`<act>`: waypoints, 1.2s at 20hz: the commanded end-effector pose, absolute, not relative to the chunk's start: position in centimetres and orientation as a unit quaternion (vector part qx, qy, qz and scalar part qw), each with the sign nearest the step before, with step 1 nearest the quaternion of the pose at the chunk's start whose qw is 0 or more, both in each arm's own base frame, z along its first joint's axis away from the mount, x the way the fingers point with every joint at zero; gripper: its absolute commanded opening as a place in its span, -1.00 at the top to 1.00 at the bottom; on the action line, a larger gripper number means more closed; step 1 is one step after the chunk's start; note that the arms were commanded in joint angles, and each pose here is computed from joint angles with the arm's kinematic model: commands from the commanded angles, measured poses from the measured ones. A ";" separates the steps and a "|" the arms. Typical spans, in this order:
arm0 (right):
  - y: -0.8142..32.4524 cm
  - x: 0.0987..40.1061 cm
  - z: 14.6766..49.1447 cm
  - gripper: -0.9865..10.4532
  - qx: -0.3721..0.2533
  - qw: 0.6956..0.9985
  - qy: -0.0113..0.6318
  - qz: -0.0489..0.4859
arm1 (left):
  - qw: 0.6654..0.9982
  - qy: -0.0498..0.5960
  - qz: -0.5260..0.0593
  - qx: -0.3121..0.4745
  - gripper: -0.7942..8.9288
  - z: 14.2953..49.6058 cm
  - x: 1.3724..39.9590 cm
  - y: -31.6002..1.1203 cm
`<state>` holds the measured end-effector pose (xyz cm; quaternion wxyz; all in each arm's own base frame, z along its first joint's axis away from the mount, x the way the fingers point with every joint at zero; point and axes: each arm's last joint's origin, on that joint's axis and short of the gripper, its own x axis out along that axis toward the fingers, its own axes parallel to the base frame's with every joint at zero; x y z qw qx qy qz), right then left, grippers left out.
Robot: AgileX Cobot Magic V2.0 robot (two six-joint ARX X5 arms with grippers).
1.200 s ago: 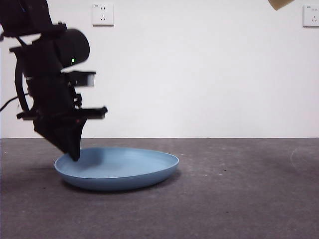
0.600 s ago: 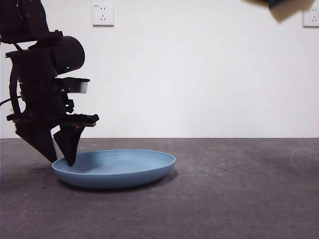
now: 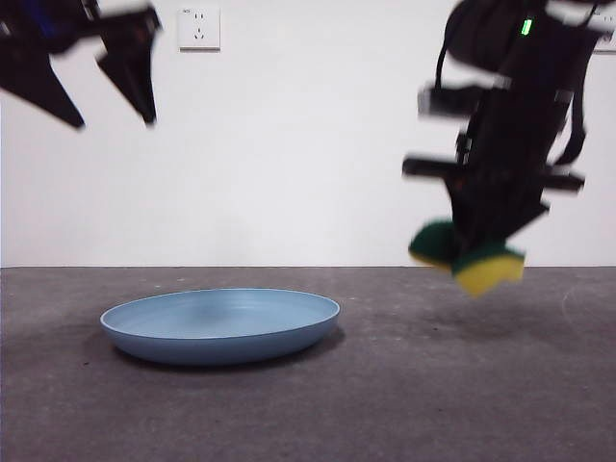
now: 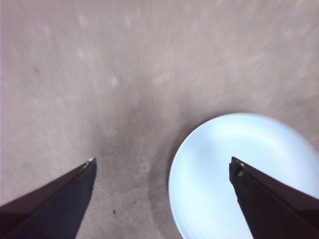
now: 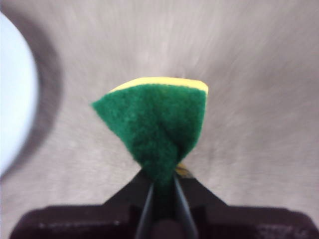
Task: Pick up the plate,pick up the cloth,clean the plate with the cloth
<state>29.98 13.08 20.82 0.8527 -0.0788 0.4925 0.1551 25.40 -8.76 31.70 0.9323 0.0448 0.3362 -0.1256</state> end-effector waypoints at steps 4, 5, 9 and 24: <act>13.4 30.7 16.9 0.68 -0.083 0.816 0.552 0.150 | 0.942 0.300 -0.145 0.029 -0.08 34.5 21.7 -7.7; 13.4 30.7 16.8 0.48 -0.083 0.815 0.554 0.149 | 0.943 0.299 -0.145 0.029 -0.08 34.7 21.4 -7.5; 13.4 30.6 16.8 -0.19 -0.085 0.813 0.557 0.148 | 0.940 0.306 -0.145 0.030 -0.08 34.6 21.2 -7.5; 10.3 23.0 30.5 0.85 -0.032 0.900 0.401 0.170 | 0.932 0.328 -0.148 0.046 0.85 34.3 20.9 -7.4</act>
